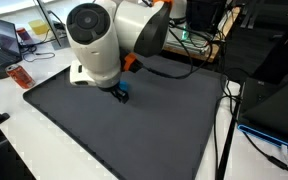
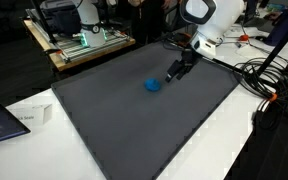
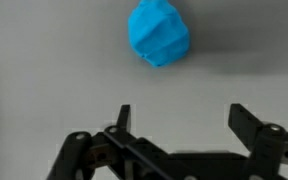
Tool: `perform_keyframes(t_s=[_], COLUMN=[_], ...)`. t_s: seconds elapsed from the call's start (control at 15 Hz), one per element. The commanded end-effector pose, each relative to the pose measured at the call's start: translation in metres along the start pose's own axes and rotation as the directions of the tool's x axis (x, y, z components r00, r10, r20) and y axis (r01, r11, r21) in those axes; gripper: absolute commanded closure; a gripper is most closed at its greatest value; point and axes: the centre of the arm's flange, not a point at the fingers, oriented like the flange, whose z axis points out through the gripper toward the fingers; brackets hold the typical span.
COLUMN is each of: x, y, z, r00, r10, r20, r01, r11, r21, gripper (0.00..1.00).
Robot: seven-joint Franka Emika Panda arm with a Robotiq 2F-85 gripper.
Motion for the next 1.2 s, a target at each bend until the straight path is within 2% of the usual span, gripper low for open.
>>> perform_keyframes(t_s=[0.0, 0.2, 0.4, 0.53, 0.8, 1.13], x=[-0.017, -0.033, -0.051, -0.066, -0.095, -0.133], y=[-0.012, -0.021, -0.023, -0.019, -0.006, 0.005], z=[-0.008, -0.008, -0.004, -0.002, -0.004, -0.005], r00=[0.998, 0.990, 0.984, 0.985, 0.985, 0.975], r10=[0.069, 0.136, 0.176, 0.168, 0.129, 0.115], r20=[-0.006, -0.032, -0.032, -0.037, -0.112, -0.188], r01=[-0.070, -0.139, -0.178, -0.170, -0.129, -0.110], r11=[0.995, 0.985, 0.981, 0.984, 0.992, 0.993], r21=[-0.074, -0.100, -0.078, -0.047, 0.013, 0.036], gripper=[0.00, 0.00, 0.00, 0.00, 0.00, 0.00])
